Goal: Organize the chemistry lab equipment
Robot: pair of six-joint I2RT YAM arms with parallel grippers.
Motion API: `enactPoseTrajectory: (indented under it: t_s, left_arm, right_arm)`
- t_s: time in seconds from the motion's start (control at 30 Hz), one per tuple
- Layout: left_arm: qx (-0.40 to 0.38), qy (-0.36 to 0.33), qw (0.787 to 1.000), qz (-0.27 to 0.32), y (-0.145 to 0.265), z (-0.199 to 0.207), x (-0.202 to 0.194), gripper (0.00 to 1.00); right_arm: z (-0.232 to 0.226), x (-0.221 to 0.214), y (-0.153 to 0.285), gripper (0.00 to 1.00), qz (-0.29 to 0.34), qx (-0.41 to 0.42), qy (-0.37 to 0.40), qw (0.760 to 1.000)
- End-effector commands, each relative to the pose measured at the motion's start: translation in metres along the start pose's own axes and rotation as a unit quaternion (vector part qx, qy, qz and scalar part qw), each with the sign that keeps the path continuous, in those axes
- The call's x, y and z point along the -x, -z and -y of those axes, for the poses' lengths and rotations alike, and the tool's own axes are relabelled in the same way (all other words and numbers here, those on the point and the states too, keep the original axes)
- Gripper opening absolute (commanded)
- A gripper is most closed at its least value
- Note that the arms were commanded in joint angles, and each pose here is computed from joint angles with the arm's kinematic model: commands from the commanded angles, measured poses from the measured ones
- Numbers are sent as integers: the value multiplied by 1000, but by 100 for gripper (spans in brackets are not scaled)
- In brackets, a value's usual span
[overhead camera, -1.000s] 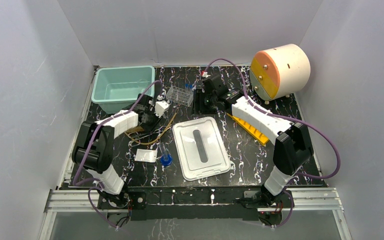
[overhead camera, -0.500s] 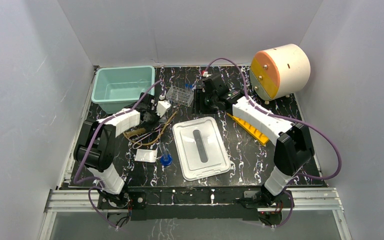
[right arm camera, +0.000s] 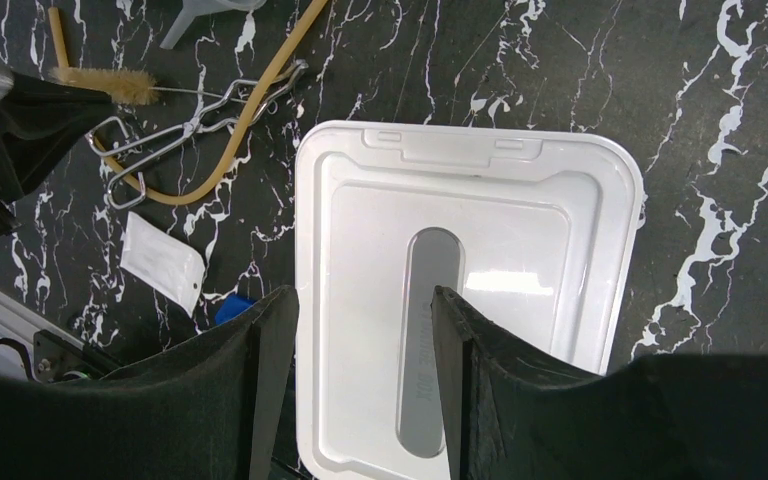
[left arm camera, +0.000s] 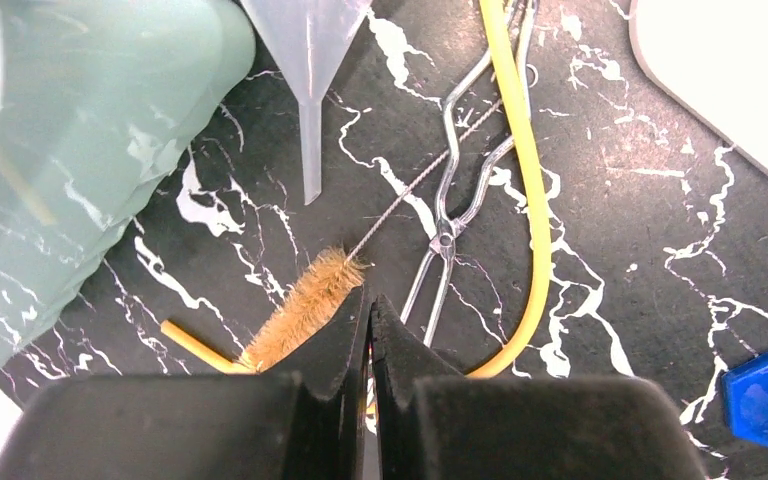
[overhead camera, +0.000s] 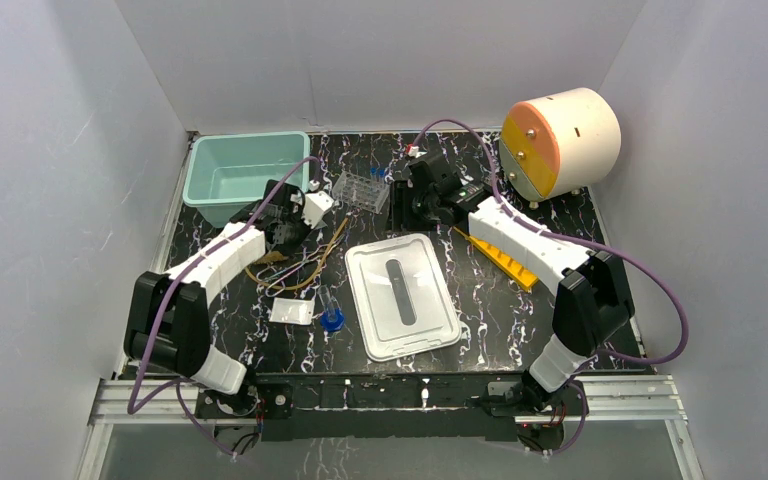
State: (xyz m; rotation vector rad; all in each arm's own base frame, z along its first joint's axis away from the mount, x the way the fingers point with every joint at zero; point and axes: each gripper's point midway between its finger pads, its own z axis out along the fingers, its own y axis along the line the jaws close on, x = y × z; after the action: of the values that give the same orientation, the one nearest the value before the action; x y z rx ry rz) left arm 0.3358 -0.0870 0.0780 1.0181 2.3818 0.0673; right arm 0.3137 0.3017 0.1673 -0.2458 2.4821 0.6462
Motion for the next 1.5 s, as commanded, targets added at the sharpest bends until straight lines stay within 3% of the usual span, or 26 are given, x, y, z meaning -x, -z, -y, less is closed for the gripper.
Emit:
enactPoseTrajectory:
  t_s: [0.0,0.13,0.2,0.3,0.37,0.43,0.5,0.77,0.8,0.9,1.17,1.27,1.47]
  left_arm:
    - [49,76,996,13,17,-9,0,8]
    - [146,236,960,30,26,-30,-4,41]
    - [220,337,915,29,38,-45,-14,48]
    - [283,508,812,41,58,-55,-28,67]
    - [262,589,763,55,60,-50,-26,70]
    - [250,668,698,64,60,-45,-29,68]
    - [224,722,651,71,54,-38,-26,67]
    - [233,842,484,52,34,-48,-52,66]
    - [234,849,470,53,31,-49,-55,64]
    - [245,856,452,55,23,-53,-62,59]
    - [261,860,436,34,5,-53,-81,55]
    - [266,858,438,27,-5,-54,-86,54]
    - [262,851,454,34,-20,-62,-91,40]
  right_arm:
    - [-12,11,18,60,33,23,0,999]
    - [-12,11,18,60,33,23,0,999]
    - [-11,10,17,60,33,22,0,999]
    - [-10,7,14,60,29,21,-1,999]
    - [-9,6,12,60,27,22,-1,999]
    - [-10,5,11,60,25,23,-1,999]
    - [-9,4,9,60,24,23,-1,999]
    - [-5,3,10,60,28,15,3,999]
    - [-4,3,11,60,30,13,5,999]
    - [-3,4,12,60,31,11,7,999]
    - [4,8,15,60,41,-9,15,999]
    - [5,9,15,60,41,-11,17,999]
    - [7,12,15,60,44,-21,20,999]
